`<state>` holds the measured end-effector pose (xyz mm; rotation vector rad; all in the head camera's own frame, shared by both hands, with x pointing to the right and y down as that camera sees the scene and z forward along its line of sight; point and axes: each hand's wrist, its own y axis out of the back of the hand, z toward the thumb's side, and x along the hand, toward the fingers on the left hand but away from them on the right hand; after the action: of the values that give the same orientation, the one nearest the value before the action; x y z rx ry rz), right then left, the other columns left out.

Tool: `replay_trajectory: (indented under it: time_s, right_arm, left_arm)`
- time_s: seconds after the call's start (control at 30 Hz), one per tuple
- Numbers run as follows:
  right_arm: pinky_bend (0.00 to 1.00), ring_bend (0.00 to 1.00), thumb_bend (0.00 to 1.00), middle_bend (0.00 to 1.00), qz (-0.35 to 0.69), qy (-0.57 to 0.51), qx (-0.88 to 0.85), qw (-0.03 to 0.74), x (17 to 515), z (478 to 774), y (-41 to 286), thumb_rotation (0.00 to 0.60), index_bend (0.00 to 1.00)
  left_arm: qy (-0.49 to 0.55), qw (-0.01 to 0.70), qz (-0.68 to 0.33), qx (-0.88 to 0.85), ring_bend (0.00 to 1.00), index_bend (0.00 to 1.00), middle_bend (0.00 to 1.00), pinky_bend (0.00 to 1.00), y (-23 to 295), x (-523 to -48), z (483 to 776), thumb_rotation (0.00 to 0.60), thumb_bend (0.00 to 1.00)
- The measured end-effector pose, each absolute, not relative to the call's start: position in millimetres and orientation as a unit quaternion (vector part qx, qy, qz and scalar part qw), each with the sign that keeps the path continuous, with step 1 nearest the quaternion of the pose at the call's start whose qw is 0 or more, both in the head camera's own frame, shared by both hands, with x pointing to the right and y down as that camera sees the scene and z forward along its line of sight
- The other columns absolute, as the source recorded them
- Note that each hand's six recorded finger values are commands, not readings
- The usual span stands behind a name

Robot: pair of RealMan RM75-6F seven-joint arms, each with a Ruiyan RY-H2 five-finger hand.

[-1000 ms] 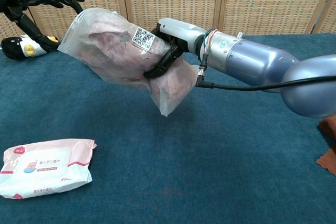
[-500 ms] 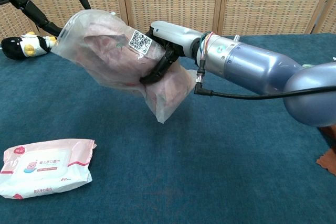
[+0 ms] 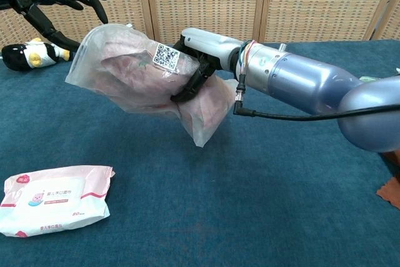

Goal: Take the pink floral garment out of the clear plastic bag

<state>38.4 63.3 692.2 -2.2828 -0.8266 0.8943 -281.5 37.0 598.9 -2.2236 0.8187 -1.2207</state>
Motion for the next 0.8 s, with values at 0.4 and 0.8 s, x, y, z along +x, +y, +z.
replay_trajectory:
  time_s: [0.4,0.8]
  right_arm:
    - [0.69,0.61,0.6,0.65,0.335,-0.312,-0.849,0.265,43,693,61,0.6,0.63]
    - [0.69,0.61,0.6,0.65,0.324,-0.324,-0.854,0.248,41,686,59,0.6,0.63]
  left_arm:
    - [0.285,0.23,-0.443,-0.818,0.0,0.34,0.0,0.0,44,-268,611,0.6,0.23]
    - [0.27,0.226,-0.436,-0.829,0.0,0.34,0.0,0.0,51,-242,629,0.6,0.23]
